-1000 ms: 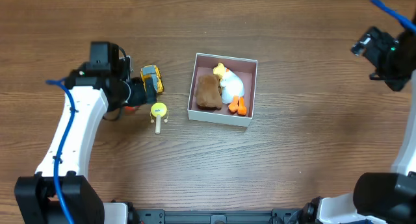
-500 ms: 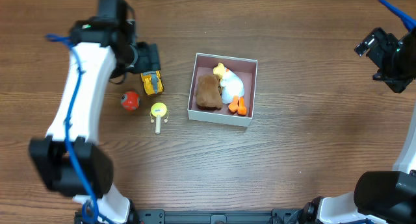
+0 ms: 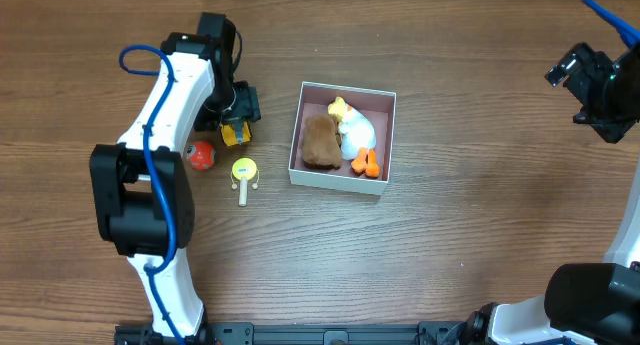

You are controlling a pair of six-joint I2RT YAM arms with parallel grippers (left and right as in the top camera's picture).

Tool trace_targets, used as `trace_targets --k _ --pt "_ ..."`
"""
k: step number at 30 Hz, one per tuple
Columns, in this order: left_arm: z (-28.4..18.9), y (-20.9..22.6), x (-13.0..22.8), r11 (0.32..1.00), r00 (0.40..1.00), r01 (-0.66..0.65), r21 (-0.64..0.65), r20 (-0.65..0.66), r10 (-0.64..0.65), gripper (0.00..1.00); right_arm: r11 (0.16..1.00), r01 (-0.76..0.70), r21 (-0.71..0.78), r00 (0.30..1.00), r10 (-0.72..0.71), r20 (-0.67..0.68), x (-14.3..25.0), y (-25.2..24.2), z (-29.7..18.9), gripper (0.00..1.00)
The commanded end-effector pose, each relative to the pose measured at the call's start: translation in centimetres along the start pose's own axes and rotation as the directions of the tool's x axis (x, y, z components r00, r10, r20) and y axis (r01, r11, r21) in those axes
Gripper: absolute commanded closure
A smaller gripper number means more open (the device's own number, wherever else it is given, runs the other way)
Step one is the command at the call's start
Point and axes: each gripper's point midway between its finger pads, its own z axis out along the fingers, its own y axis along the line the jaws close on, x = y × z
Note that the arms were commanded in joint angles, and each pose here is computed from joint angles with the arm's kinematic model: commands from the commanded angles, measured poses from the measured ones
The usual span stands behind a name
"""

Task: Pack container
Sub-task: 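Grasp the yellow-and-blue toy truck with the left gripper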

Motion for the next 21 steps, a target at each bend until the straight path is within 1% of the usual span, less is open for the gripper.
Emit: trace_targets --k 1,4,10,12,15,17,18,21 --pt "1.3 0.2 -0.5 0.999 1.000 0.028 -0.030 -0.011 -0.028 0.23 1.000 -0.005 -0.008 1.000 0.005 -0.004 0.0 0.1 0.2 0.00" --pt "2.3 0.9 -0.5 0.996 0.999 0.038 -0.075 -0.019 -0.040 0.24 1.000 -0.005 -0.008 1.000 0.005 -0.004 0.0 0.1 0.2 0.00" --pt "3.4 1.0 -0.2 0.996 0.998 0.039 -0.085 -0.047 -0.043 0.23 1.000 -0.005 -0.008 1.000 0.005 -0.004 0.0 0.1 0.2 0.00" --pt "3.5 1.0 -0.2 0.996 0.998 0.039 -0.086 -0.048 -0.043 0.25 1.000 -0.005 -0.008 1.000 0.005 -0.004 0.0 0.1 0.2 0.00" --pt "3.5 1.0 -0.5 0.996 0.998 0.039 -0.083 -0.040 -0.042 0.32 1.000 -0.005 -0.008 1.000 0.005 -0.004 0.0 0.1 0.2 0.00" --pt "3.5 0.9 -0.6 0.996 0.999 0.035 -0.079 -0.034 -0.038 0.39 1.000 -0.005 -0.008 1.000 0.005 -0.004 0.0 0.1 0.2 0.00" --pt "3.5 0.9 -0.7 0.997 0.999 0.027 -0.078 -0.033 -0.030 0.43 1.000 -0.005 -0.008 1.000 0.005 -0.004 0.0 0.1 0.2 0.00" --pt "3.5 0.9 -0.6 0.997 0.999 -0.014 -0.075 -0.040 0.011 0.50 1.000 -0.005 -0.008 1.000 0.005 -0.004 0.0 0.1 0.2 0.00"
